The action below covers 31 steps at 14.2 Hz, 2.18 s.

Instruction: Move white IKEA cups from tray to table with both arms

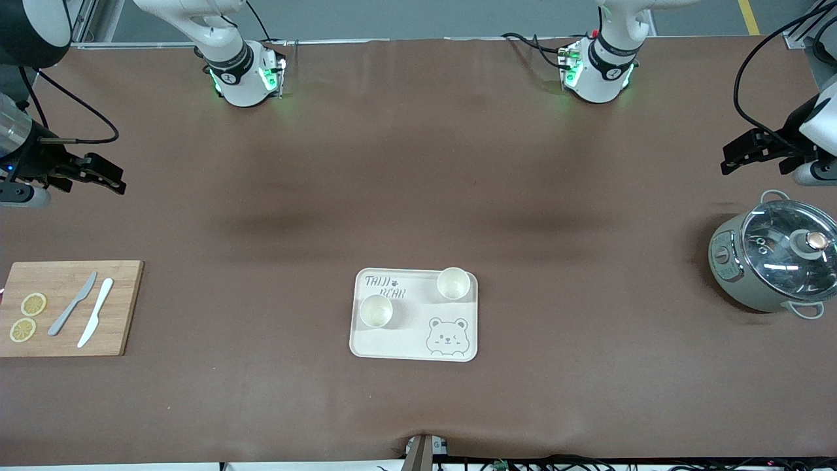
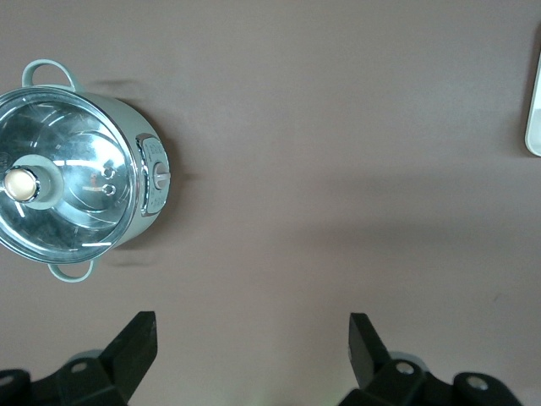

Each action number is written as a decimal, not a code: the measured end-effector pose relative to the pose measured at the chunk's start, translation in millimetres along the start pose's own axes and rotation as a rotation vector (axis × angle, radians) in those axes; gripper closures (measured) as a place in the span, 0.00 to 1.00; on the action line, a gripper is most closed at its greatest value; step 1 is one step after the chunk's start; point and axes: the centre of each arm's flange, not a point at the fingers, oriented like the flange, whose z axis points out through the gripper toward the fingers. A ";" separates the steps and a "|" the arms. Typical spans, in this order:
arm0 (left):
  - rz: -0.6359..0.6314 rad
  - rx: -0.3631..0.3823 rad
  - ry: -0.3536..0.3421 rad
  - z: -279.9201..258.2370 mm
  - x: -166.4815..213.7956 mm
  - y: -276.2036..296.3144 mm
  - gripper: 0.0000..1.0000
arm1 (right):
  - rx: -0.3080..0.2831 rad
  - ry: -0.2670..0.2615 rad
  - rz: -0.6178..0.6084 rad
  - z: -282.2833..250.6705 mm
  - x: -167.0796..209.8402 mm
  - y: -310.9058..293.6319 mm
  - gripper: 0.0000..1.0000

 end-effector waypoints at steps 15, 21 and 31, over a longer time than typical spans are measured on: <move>0.020 0.004 0.018 -3.0 20.7 62.8 0.00 | 0.000 0.001 -0.002 0.0 0.0 -0.9 0.00; 0.023 0.016 -0.012 37.2 63.7 192.5 0.00 | -0.001 0.000 -0.003 0.0 0.0 -1.3 0.00; 0.020 0.025 -0.009 151.2 94.2 335.6 0.00 | -0.001 0.001 -0.003 0.0 0.1 -1.4 0.00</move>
